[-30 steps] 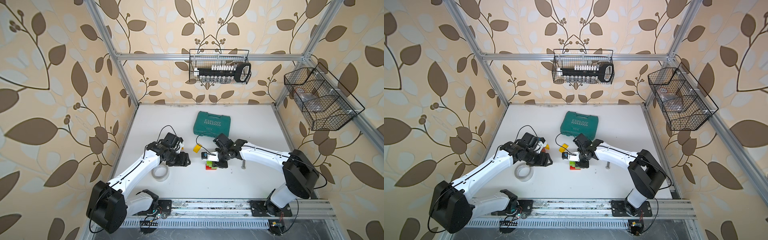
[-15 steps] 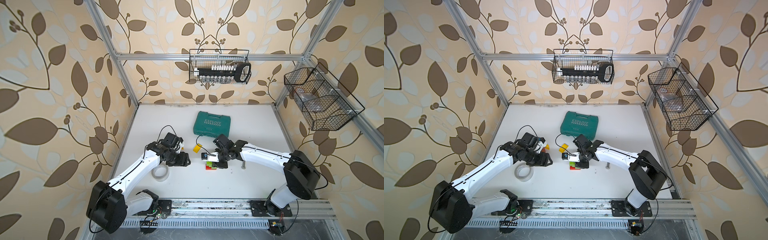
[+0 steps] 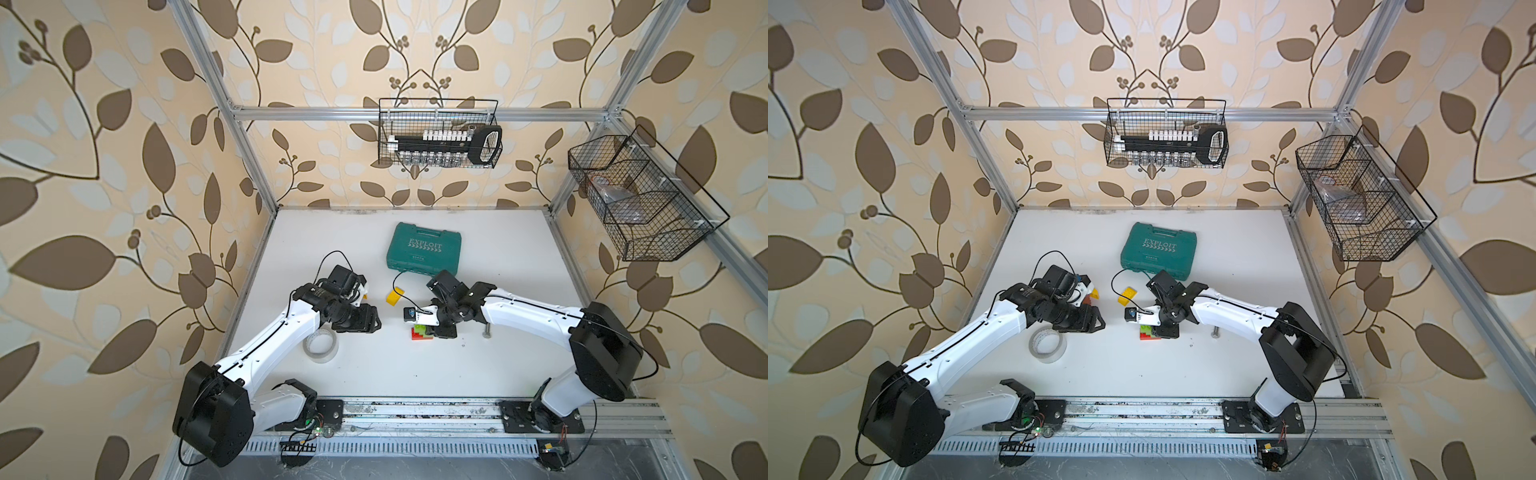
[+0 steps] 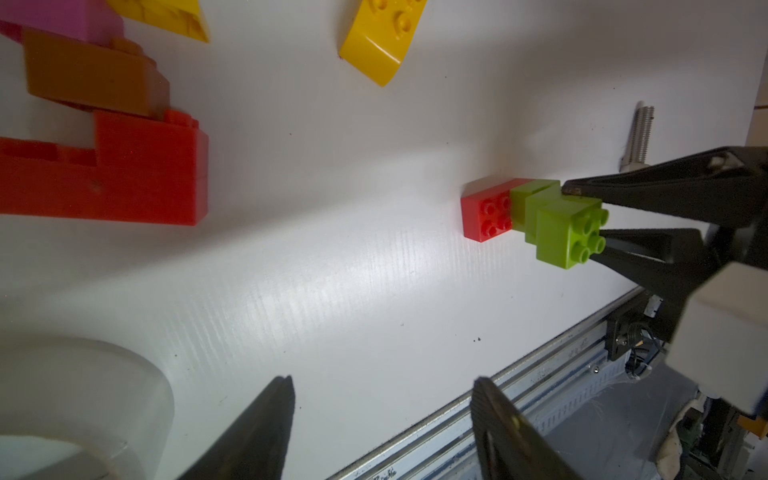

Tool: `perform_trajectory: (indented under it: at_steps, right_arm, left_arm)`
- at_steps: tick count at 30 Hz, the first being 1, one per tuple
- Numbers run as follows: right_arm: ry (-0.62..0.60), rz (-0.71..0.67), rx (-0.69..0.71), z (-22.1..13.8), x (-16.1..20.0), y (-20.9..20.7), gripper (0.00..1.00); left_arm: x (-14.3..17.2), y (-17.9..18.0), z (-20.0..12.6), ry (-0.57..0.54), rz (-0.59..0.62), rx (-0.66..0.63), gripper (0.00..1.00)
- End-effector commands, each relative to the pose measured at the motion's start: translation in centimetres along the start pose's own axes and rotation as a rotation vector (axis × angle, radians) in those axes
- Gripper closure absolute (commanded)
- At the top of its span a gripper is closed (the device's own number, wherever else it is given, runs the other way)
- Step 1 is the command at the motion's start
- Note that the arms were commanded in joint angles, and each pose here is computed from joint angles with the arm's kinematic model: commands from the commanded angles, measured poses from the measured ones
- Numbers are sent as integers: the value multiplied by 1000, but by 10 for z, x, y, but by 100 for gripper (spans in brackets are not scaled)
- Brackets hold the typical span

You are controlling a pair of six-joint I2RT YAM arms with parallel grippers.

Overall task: Assemble the letter s with lego
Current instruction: Assemble the lego brick with the lego brick.

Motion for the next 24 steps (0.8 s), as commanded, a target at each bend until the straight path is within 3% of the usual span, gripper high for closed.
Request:
perform_trajectory:
  at_steps: [1, 19, 21, 24]
  right_arm:
    - [116, 24, -44, 16, 15, 8, 99]
    - [177, 6, -56, 28, 19, 10, 99]
    - [163, 9, -51, 24, 16, 9, 94]
    - [124, 21, -33, 15, 8, 3, 79]
  left_arm:
    - [-2, -3, -7, -18, 14, 9, 30]
    - [-2, -3, -8, -24, 16, 4, 29]
    - [-2, -3, -8, -25, 16, 2, 28]
    - [-2, -3, -9, -27, 16, 3, 27]
Point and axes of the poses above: each gripper's point midway between its finger pads, its own z axis out along the fingers, its own y axis along the line the jaws close on, x = y × z, the point moved 9 cm from there along -z, back along the fingers, and after that the axes turned 7 degrees about z, right-handed, at the moved point
